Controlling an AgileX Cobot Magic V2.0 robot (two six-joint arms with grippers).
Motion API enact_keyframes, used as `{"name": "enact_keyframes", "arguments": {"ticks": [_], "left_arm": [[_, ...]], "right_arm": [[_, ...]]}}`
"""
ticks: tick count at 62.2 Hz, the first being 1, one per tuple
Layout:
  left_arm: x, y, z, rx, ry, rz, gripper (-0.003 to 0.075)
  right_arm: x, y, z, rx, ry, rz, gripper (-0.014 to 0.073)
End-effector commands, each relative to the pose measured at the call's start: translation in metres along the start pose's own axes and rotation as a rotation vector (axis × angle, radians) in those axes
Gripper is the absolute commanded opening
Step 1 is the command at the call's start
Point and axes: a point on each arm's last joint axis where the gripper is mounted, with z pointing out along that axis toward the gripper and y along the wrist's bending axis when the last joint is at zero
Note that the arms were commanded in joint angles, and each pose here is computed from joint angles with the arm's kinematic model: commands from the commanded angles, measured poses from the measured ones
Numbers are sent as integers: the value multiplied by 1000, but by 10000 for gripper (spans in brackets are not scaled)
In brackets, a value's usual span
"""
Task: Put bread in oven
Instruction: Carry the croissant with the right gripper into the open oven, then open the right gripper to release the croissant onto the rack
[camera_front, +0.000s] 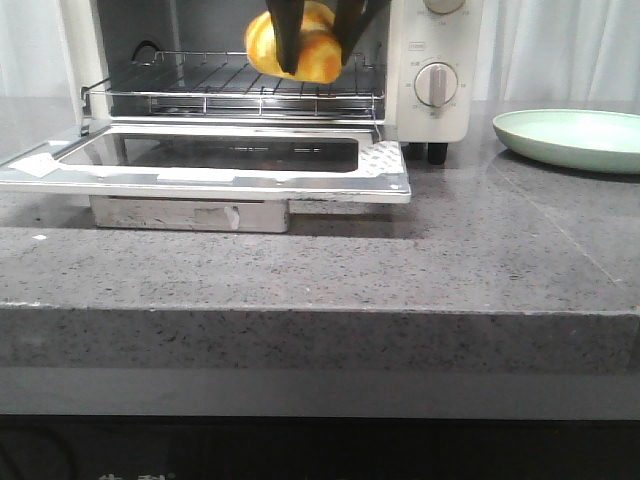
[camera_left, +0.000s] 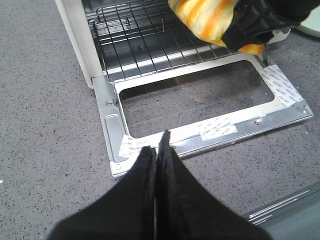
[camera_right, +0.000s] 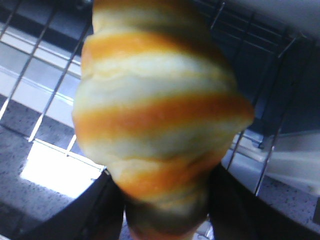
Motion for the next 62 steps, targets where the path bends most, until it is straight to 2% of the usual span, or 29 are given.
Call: {"name": "enact_keyframes", "arguments": {"ticks": [1,20,27,35,41,62], "left_arm": [[-13,0,-8,13,-100,-11,-18],[-13,0,-8,13,-100,-11,-18],[-13,0,-8,13,-100,-11,-18],[-12,0,-8,13,-99,-11,-18],[-12,0,-8,13,-99,-11,-18],[-12,0,-8,13,-99,-11,-18]], "right_arm": [[-18,-8,-35,-14,-146,16,54],[-24,-7,-32,-23,-210,3,84],[-26,-6,-33,-31,-234,2,216],[-26,-5,-33,-34,-240,2,449],[-25,-6,-33,-34,-229,5,546],[-15,-1,-42,-49,-135,20,550]]}}
